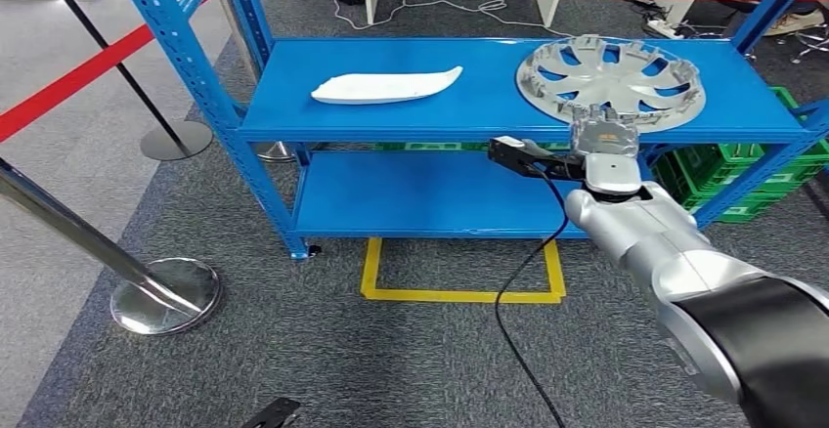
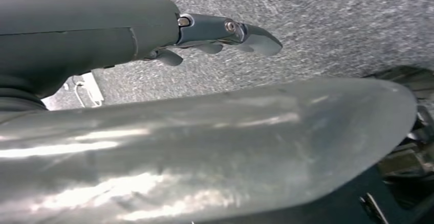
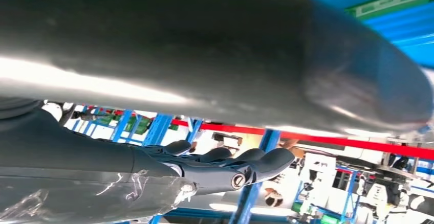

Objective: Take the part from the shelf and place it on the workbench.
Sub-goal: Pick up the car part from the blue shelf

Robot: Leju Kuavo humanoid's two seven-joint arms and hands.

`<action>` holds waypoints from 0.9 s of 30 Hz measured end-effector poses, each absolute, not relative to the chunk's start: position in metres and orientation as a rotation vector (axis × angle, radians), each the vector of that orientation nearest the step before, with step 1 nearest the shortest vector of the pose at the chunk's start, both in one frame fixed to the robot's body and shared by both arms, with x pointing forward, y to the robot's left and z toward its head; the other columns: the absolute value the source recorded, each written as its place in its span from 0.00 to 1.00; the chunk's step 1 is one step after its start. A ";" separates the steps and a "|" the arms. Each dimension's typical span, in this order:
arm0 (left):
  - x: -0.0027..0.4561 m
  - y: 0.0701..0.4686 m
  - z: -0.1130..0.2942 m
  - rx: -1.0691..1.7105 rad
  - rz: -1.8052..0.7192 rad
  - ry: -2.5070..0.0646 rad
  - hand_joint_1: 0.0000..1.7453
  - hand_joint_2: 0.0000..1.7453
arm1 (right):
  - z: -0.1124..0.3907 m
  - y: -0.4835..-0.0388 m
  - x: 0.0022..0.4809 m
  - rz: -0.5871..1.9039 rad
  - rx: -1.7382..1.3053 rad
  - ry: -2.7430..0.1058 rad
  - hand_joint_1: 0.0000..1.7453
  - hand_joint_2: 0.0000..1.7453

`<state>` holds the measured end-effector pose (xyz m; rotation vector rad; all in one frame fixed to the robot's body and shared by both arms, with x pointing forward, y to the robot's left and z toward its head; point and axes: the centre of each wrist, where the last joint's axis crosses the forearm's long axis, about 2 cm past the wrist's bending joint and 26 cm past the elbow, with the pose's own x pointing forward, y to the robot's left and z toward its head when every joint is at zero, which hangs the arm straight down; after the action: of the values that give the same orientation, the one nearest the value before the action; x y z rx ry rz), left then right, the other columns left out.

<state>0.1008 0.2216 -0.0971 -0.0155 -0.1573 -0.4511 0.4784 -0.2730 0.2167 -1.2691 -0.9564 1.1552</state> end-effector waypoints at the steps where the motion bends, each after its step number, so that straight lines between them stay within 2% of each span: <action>1: 0.101 0.222 -0.097 -0.015 -0.451 -0.158 0.00 0.00 | 0.217 -0.273 0.479 1.155 -1.270 -0.957 0.00 0.00; 27: 0.101 0.221 -0.097 -0.016 -0.457 -0.158 0.00 0.00 | 0.215 -0.276 0.477 1.153 -1.275 -0.959 0.00 0.00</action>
<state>0.1009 0.2207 -0.0970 -0.0158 -0.1578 -0.4574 0.4774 -0.2758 0.2147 -1.2748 -0.9592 1.1529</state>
